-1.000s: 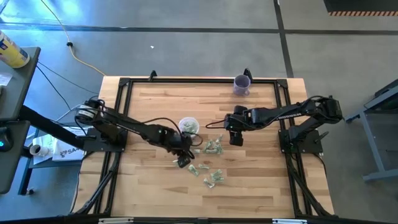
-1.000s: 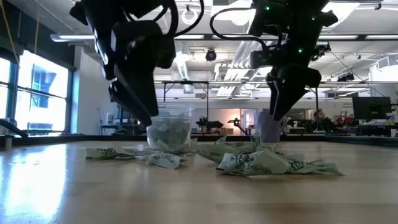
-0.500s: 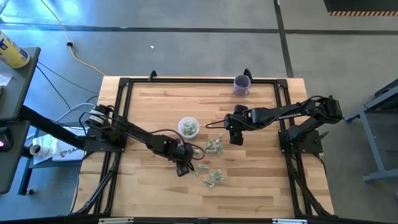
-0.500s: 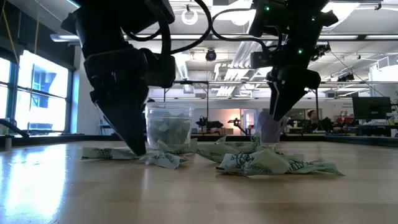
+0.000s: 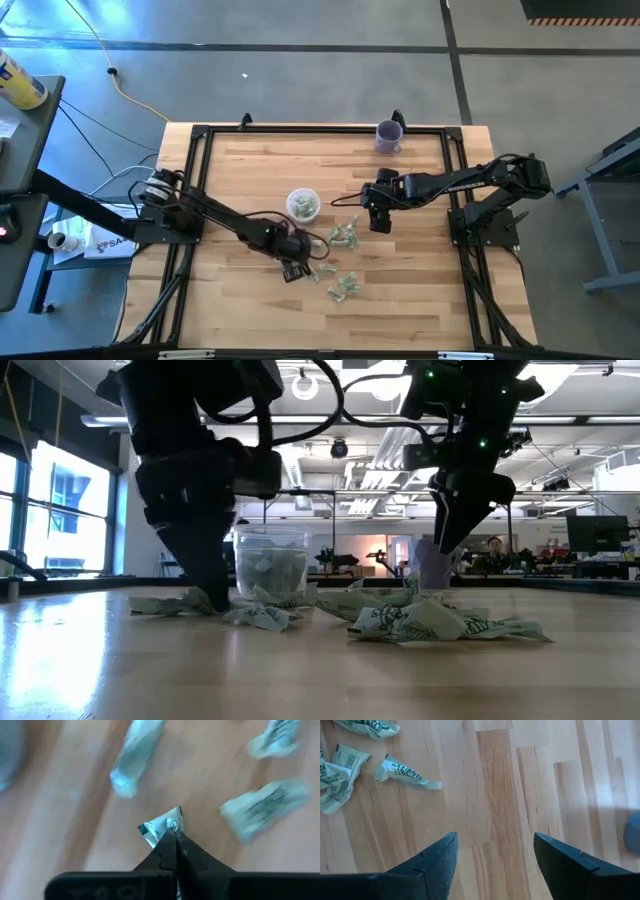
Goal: Pick and place Stevia / Truvia into bins
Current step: Put the white stevia packet into the transparent container
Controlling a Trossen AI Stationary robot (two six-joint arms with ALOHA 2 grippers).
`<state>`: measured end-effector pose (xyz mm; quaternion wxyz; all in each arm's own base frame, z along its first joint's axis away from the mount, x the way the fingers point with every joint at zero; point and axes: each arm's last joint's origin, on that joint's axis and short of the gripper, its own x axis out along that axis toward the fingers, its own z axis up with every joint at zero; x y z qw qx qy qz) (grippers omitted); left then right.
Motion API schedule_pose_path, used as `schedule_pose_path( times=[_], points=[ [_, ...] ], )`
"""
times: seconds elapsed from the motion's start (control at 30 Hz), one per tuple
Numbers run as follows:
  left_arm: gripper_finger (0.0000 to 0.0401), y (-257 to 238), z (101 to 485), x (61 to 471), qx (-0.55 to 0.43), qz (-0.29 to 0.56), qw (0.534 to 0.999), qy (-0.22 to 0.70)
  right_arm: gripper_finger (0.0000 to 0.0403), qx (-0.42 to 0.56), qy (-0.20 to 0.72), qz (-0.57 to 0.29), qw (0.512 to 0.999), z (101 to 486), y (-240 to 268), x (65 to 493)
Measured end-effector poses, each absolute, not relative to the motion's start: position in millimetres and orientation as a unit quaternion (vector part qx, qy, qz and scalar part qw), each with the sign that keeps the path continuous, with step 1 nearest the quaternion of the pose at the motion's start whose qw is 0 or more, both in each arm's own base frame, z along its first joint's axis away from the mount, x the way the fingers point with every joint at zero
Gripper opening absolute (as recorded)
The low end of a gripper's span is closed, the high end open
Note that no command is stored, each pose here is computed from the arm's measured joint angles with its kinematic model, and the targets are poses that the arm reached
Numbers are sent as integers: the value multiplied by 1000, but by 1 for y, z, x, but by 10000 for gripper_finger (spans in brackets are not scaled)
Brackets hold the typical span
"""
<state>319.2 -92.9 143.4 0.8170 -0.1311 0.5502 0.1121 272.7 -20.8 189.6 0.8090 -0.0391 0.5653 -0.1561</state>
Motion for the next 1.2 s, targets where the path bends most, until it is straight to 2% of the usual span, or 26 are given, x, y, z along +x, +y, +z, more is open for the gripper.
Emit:
schedule_pose_path(
  times=[0.07, 0.27, 0.4, 0.47, 0.6, 0.7, 0.87, 1.0, 1.1, 1.2],
  points=[
    [20, -91, 153, 316, -111, 111, 811, 564, 252, -41, 566, -156, 808, 190, -21, 273],
    [20, -78, 211, 308, -95, 128, 833, 530, 252, -47, 566, -160, 807, 190, -21, 272],
    [20, -54, 255, 302, -85, 170, 866, 462, 252, -52, 566, -163, 807, 190, -22, 272],
    [20, -36, 264, 303, -78, 190, 875, 439, 252, -52, 566, -163, 807, 190, -22, 272],
    [20, 1, 262, 312, -72, 194, 877, 434, 252, -51, 563, -165, 808, 190, -22, 273],
    [30, 23, 245, 321, -103, 181, 866, 455, 252, -47, 561, -170, 809, 190, -22, 273],
    [128, 35, 225, 319, -155, 184, 828, 507, 252, -29, 567, -180, 804, 189, -21, 271],
    [191, 35, 227, 320, -177, 199, 827, 496, 252, -22, 568, -182, 803, 189, -20, 271],
    [198, 35, 230, 321, -178, 193, 832, 489, 252, -25, 564, -182, 805, 189, -21, 271],
    [180, 35, 222, 324, -172, 189, 827, 501, 252, -26, 559, -185, 808, 190, -21, 272]
  ],
)
